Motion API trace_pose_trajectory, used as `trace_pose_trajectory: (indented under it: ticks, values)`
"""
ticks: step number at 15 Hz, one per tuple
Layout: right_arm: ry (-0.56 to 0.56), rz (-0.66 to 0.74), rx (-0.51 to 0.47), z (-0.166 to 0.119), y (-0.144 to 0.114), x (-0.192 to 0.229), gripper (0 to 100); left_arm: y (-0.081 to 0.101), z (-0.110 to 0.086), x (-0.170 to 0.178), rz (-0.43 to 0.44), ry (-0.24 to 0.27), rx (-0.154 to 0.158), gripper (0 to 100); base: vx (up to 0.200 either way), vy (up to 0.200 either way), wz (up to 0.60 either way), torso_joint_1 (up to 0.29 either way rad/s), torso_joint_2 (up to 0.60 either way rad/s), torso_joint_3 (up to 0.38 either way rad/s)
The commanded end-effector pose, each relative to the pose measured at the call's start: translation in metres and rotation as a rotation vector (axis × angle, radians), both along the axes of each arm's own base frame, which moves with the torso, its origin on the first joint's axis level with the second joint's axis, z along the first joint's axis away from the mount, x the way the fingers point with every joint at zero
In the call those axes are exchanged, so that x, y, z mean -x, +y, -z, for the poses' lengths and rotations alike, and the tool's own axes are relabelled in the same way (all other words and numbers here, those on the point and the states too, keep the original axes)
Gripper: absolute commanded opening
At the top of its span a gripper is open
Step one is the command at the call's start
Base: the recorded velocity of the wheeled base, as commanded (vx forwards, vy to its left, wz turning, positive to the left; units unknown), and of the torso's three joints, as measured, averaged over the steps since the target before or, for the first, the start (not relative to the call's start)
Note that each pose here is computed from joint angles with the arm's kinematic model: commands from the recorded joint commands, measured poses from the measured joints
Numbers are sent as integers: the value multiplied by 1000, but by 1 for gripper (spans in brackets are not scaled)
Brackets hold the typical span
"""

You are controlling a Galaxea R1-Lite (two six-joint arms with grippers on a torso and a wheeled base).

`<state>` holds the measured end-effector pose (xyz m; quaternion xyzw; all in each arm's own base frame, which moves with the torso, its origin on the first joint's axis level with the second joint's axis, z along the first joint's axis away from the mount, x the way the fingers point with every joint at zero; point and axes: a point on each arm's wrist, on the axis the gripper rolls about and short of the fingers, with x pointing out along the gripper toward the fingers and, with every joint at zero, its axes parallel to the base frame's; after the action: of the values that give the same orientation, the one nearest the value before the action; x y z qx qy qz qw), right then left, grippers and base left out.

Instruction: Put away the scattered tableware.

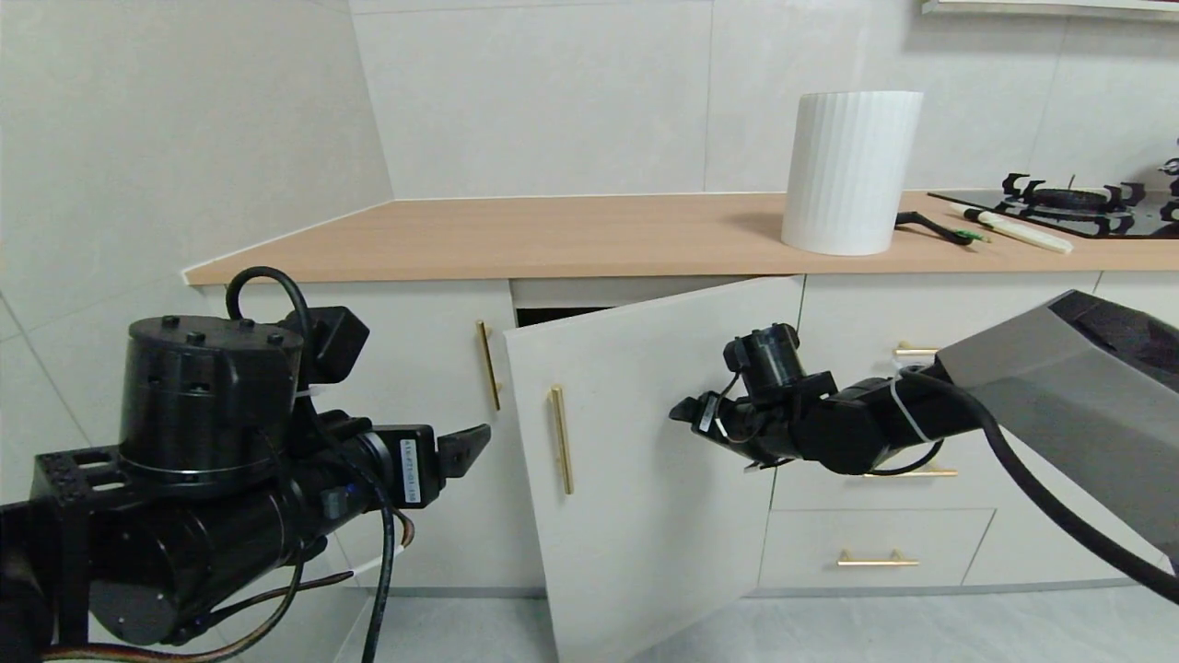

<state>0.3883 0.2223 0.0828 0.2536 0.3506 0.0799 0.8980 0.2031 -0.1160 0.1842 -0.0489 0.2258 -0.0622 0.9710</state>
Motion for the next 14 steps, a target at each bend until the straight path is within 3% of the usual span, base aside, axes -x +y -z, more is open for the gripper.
trace_pose_trajectory:
  ticks: [1, 8, 14]
  values:
    - [5, 22, -16, 7, 1, -8, 100, 0, 1, 0, 0, 5, -3, 100, 0, 0, 0, 0, 0, 0]
    - [-22, 197, -102, 14, -14, -47, 100, -2, 5, -2, 0, 17, -10, 100, 0, 0, 0, 0, 0, 0]
    - [-52, 307, -57, 29, -23, -68, 100, -2, 5, -2, 0, 17, -10, 100, 0, 0, 0, 0, 0, 0]
